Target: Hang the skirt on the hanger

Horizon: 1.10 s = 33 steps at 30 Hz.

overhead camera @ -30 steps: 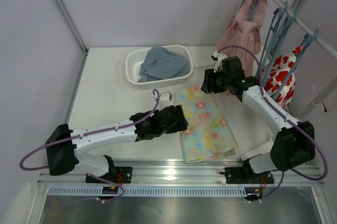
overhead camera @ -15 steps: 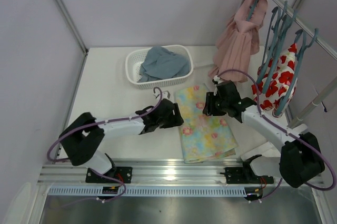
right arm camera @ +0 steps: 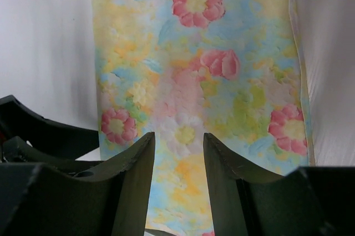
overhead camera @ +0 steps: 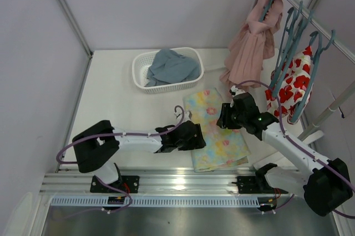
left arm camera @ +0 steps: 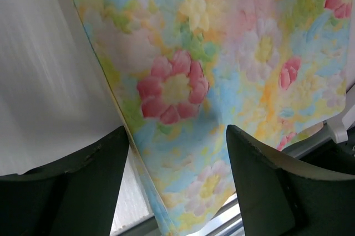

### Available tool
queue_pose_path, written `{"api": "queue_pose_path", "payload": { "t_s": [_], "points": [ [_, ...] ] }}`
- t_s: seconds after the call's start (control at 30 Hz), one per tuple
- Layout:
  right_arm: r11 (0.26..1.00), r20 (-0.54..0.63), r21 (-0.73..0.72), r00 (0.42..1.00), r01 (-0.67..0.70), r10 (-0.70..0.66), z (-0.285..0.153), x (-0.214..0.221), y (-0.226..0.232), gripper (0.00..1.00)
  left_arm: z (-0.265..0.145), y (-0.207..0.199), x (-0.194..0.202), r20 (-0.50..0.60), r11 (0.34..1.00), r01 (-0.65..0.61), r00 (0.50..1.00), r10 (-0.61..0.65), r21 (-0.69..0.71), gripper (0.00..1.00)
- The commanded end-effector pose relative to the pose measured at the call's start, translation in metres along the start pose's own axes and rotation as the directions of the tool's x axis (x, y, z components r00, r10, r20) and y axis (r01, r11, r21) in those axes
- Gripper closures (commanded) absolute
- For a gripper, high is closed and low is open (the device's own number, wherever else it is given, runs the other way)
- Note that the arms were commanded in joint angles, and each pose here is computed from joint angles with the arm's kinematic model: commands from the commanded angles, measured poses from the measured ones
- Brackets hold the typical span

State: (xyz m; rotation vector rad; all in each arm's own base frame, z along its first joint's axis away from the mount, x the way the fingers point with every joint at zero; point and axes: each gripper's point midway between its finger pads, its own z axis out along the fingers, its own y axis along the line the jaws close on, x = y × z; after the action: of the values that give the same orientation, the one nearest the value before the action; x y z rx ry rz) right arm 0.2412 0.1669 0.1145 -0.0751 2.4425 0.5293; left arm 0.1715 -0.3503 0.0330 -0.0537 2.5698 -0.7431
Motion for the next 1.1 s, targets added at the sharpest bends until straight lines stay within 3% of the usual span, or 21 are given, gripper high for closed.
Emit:
{"api": "queue_pose_path", "payload": {
  "t_s": [0.0,0.17,0.2,0.27,0.4,0.47,0.73,0.93,1.07],
  "points": [
    [1.0,-0.009,0.01,1.0,-0.015,0.015,-0.002,0.005,-0.002,0.54,-0.007,0.005,0.002,0.039,0.991,0.118,0.993,-0.116,-0.057,0.24],
    [1.0,-0.012,0.003,1.0,-0.009,0.009,-0.001,0.006,-0.002,0.54,-0.004,0.006,0.007,0.048,0.99,0.12,0.992,-0.116,-0.076,0.36],
    [1.0,-0.014,0.007,1.0,-0.009,0.009,0.0,0.007,-0.002,0.54,-0.003,0.009,0.009,0.049,0.989,0.117,0.992,-0.113,-0.087,0.46],
    [1.0,-0.015,0.011,1.0,-0.01,0.011,0.0,0.007,-0.003,0.54,0.0,0.013,0.008,0.057,0.987,0.115,0.992,-0.109,-0.111,0.55],
    [1.0,-0.011,0.006,1.0,-0.013,0.013,-0.003,0.007,-0.002,0.53,-0.001,0.026,0.005,0.059,0.98,0.066,0.997,-0.056,-0.186,0.89],
    [1.0,-0.011,0.002,1.0,-0.018,0.018,-0.004,0.008,-0.002,0.51,-0.003,0.029,0.001,0.052,0.977,0.04,0.998,-0.03,-0.21,0.99],
    [0.999,-0.022,-0.021,0.999,-0.031,0.031,-0.002,0.013,0.005,0.49,-0.043,0.062,-0.036,0.043,0.957,-0.074,0.995,0.089,-0.28,1.0],
    [0.999,-0.015,-0.016,0.999,-0.038,0.038,0.006,0.016,0.015,0.48,-0.064,0.108,-0.063,-0.067,0.936,-0.219,0.976,0.208,-0.277,1.0],
    [0.999,-0.011,-0.012,0.999,-0.051,0.05,0.008,0.02,0.017,0.46,-0.063,0.135,-0.081,-0.166,0.852,-0.354,0.935,0.314,-0.386,1.0]
  ]
}}
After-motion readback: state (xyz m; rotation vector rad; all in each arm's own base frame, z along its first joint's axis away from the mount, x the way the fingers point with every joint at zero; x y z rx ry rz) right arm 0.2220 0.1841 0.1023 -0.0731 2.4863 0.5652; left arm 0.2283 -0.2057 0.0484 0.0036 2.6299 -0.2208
